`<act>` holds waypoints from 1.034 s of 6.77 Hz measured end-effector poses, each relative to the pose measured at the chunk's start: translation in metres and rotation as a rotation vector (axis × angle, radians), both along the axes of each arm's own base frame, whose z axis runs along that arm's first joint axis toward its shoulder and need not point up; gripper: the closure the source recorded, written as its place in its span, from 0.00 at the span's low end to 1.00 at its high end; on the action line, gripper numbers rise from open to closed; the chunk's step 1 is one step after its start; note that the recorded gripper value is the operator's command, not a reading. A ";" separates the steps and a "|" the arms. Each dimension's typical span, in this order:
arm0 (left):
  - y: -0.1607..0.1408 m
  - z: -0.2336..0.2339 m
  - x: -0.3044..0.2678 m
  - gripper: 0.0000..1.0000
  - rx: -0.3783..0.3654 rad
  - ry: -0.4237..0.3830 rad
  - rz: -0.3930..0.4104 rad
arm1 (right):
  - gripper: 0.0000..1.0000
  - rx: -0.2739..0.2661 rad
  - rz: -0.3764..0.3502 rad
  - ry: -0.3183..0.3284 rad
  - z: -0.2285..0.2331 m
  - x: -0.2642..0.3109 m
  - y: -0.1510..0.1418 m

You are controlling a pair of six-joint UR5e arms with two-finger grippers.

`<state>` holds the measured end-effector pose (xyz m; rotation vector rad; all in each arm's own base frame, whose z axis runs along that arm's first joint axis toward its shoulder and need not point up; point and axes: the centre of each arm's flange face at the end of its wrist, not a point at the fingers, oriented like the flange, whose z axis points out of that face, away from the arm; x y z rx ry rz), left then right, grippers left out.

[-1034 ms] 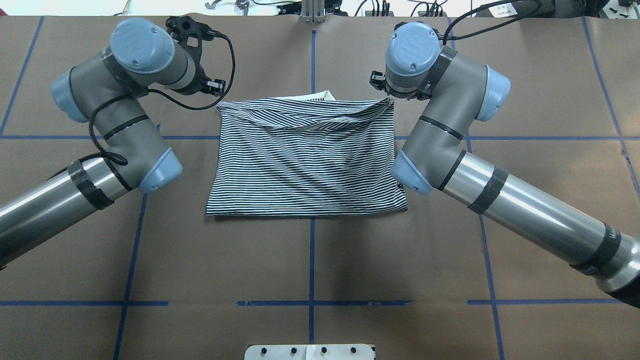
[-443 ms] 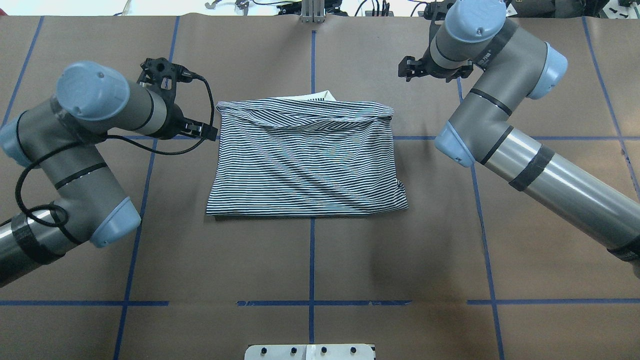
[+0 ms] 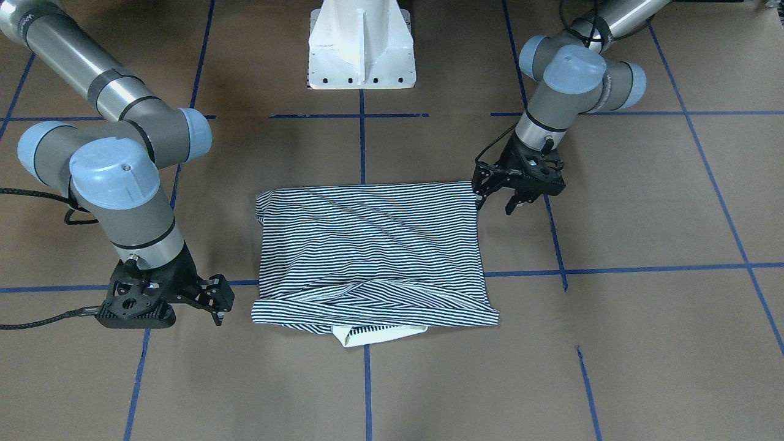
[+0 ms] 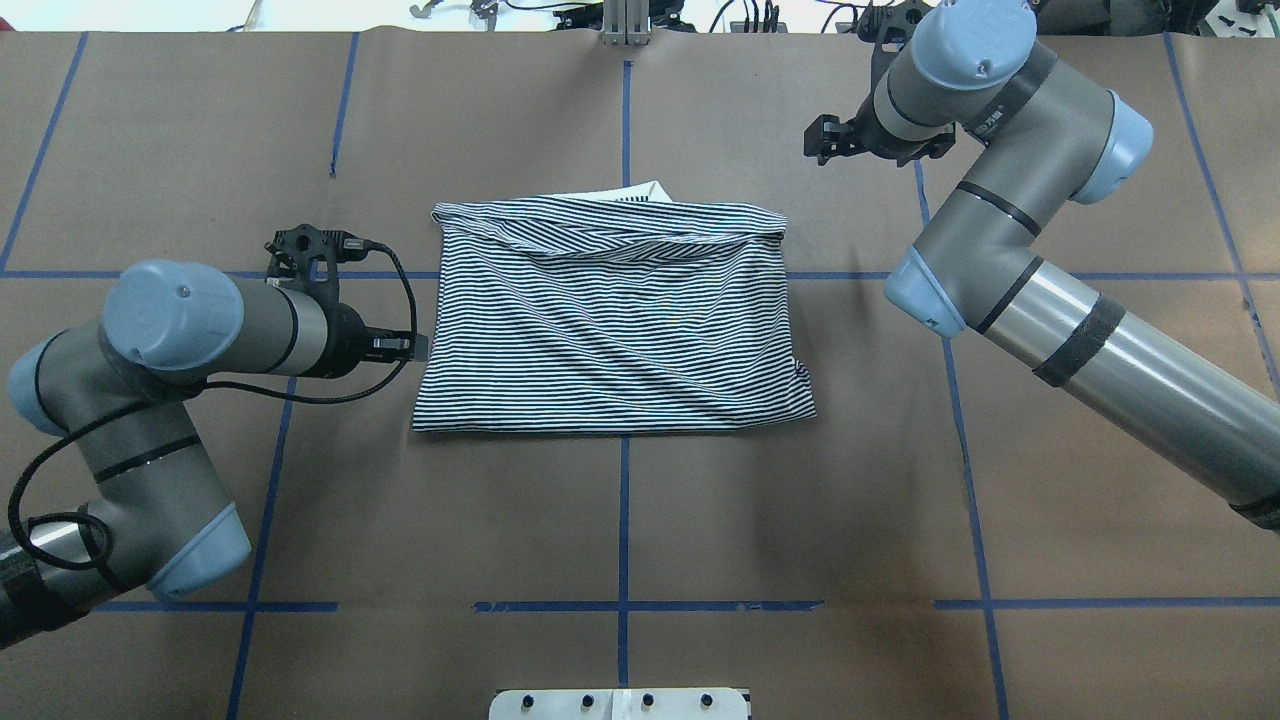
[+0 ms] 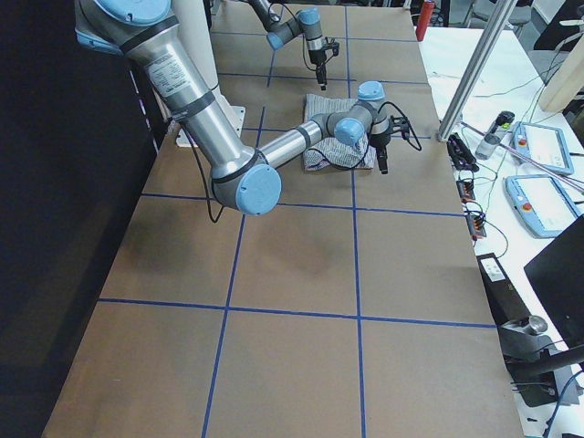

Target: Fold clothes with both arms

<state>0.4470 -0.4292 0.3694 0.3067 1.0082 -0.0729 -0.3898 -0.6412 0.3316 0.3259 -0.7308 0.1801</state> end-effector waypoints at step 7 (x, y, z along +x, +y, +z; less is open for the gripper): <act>0.042 0.002 0.034 1.00 -0.060 0.026 0.005 | 0.00 0.002 0.004 -0.005 0.003 0.008 0.008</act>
